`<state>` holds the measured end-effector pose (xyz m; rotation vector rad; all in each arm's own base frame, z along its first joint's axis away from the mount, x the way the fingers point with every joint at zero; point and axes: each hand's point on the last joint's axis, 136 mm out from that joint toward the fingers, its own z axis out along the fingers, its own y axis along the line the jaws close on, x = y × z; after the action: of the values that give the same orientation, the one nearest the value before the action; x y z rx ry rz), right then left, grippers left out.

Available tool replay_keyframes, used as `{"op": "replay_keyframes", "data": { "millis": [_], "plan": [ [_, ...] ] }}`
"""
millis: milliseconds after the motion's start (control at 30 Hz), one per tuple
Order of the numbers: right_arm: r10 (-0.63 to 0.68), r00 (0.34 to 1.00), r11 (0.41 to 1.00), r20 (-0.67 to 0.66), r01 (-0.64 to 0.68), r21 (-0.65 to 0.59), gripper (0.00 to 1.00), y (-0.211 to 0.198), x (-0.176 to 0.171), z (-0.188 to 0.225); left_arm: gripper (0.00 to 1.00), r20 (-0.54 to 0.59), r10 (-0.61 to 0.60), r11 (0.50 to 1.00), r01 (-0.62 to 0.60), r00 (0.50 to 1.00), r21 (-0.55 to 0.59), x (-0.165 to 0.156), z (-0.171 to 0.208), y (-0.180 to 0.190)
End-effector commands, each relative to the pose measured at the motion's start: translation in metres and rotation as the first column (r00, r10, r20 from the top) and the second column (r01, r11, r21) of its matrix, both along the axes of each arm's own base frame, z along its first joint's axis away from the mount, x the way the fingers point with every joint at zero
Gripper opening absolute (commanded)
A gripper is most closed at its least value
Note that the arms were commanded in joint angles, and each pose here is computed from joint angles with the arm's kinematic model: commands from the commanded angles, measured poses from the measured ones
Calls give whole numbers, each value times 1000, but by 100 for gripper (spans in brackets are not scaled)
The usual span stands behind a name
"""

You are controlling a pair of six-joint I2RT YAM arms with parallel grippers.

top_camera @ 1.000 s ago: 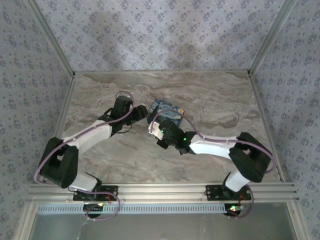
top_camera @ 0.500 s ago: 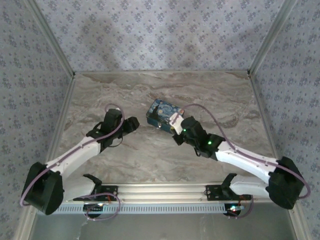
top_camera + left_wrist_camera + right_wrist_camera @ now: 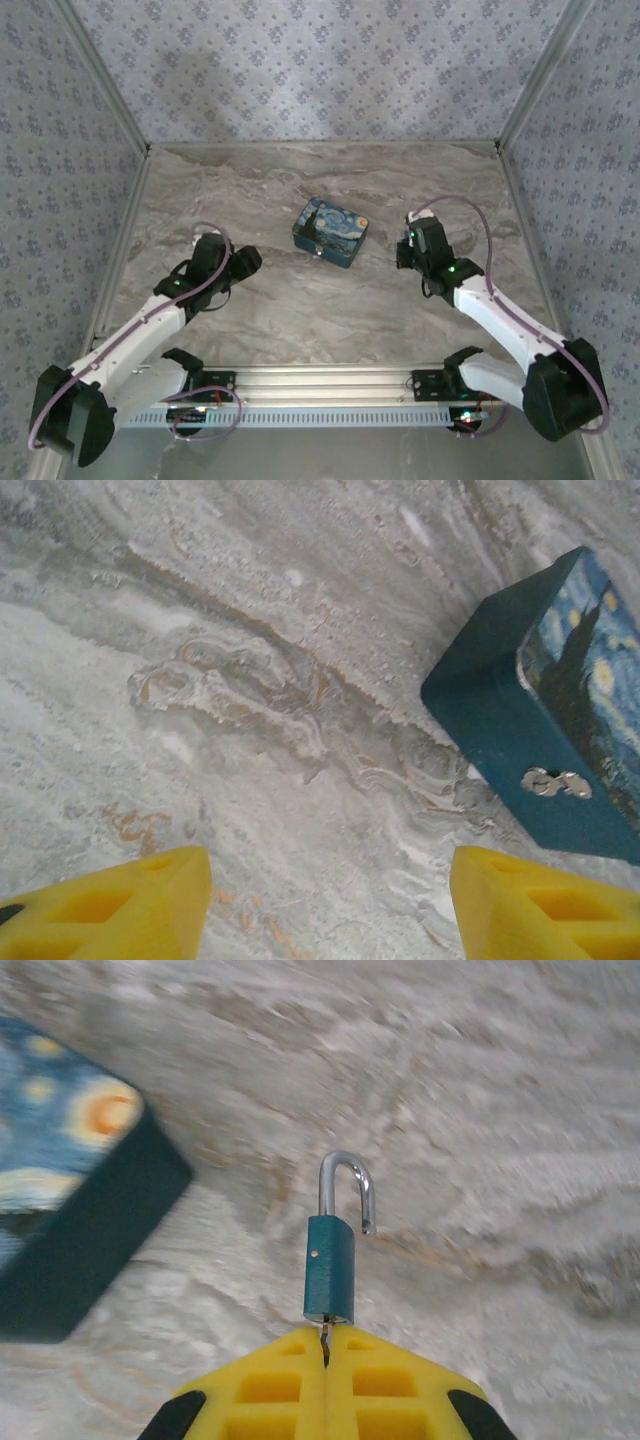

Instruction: Unlock a padlock with a key

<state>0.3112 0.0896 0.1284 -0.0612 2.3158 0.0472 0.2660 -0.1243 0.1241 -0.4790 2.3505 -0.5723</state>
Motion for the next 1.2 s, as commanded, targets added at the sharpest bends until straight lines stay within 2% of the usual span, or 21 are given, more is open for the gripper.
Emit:
{"op": "replay_keyframes", "data": {
  "millis": [0, 167, 300, 467, 567, 700, 900, 1000, 1033, 1067, 1100, 1167],
  "plan": [
    [-165, 983, 986, -82, 165, -6, 0, -24, -2, -22, 65, -10, 20, 1000, -20, 1000, 16, -2, -4, 6],
    [-242, 960, 970, -143, 239, -39, 0, -35, 0, -48, 65, -23, 22, 1000, -22, 999, 18, -1, -8, 6],
    [-264, 942, 964, -208, 261, -42, 0, -35, 0, -68, 65, -23, 26, 999, -26, 999, 20, 0, -10, 6],
    [-268, 938, 963, -220, 269, -26, 1, -32, 2, -77, 65, -26, 28, 999, -27, 999, 24, 2, -10, 6],
    [-266, 936, 963, -232, 266, -29, 11, -32, 0, -77, 65, -26, 33, 999, -32, 999, 28, 4, -10, 8],
    [-277, 929, 960, -245, 277, -36, 34, -35, -3, -72, 66, -30, 38, 999, -37, 999, 34, 7, -10, 11],
    [-276, 936, 959, -219, 282, -6, 42, -37, 1, -46, 68, -29, 56, 997, -54, 998, 56, 13, 2, 23],
    [-275, 942, 959, -190, 283, 15, 51, -38, 6, -27, 77, -26, 73, 994, -71, 997, 87, 16, 10, 35],
    [-278, 945, 958, -171, 285, 20, 56, -39, 8, -21, 98, -19, 80, 991, -77, 997, 105, 18, 14, 40],
    [-281, 947, 958, -154, 287, 19, 92, -41, 10, -17, 100, -16, 84, 989, -82, 996, 124, 20, 16, 44],
    [-287, 948, 956, -135, 292, 22, 100, -44, 14, -13, 100, -12, 90, 986, -87, 996, 141, 22, 19, 50],
    [-318, 941, 946, -116, 322, 26, 100, -53, 21, -6, 100, -6, 98, 978, -95, 995, 187, 27, 24, 63]
  ]
}}
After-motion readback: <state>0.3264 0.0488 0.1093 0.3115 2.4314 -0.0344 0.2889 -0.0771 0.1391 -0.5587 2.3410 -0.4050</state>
